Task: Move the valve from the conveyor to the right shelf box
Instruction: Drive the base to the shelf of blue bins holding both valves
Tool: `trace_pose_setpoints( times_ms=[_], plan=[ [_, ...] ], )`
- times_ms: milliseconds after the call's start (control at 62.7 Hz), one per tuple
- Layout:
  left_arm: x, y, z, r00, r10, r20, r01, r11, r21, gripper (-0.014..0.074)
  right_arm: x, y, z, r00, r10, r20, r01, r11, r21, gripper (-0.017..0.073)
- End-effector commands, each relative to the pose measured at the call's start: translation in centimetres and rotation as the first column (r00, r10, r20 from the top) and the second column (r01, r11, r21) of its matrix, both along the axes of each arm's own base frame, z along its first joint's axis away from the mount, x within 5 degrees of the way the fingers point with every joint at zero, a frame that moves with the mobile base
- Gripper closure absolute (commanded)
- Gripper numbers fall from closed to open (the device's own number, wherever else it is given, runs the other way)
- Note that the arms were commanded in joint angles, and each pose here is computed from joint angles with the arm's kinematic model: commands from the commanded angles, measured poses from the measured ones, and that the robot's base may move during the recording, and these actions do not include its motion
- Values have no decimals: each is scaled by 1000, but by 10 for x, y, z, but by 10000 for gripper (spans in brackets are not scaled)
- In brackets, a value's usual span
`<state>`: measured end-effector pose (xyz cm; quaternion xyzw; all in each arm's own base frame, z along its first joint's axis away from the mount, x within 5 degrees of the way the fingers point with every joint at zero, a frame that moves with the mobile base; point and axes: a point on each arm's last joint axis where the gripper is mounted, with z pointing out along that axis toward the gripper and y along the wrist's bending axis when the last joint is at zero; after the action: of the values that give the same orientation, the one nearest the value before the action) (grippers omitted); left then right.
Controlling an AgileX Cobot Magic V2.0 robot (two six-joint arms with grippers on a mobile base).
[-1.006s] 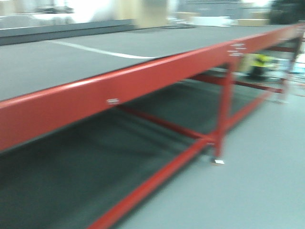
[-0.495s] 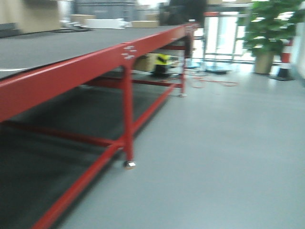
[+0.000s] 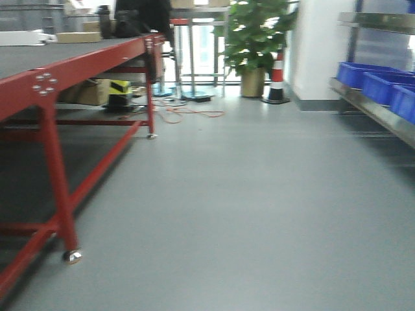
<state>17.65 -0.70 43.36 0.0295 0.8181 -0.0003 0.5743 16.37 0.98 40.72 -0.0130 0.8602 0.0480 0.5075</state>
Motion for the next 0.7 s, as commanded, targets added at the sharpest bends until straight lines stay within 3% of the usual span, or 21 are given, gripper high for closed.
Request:
trace_pose_setpoints(
  times_ms=[0, 686],
  plan=[
    [-2, -1, 11, 997, -5, 80, 5, 1000, -7, 705, 0, -1, 10, 996, -13, 87, 13, 1000, 0, 725],
    [-2, -1, 11, 997, -5, 80, 5, 1000, -7, 705, 0, -1, 10, 996, -13, 87, 13, 1000, 0, 725]
  ],
)
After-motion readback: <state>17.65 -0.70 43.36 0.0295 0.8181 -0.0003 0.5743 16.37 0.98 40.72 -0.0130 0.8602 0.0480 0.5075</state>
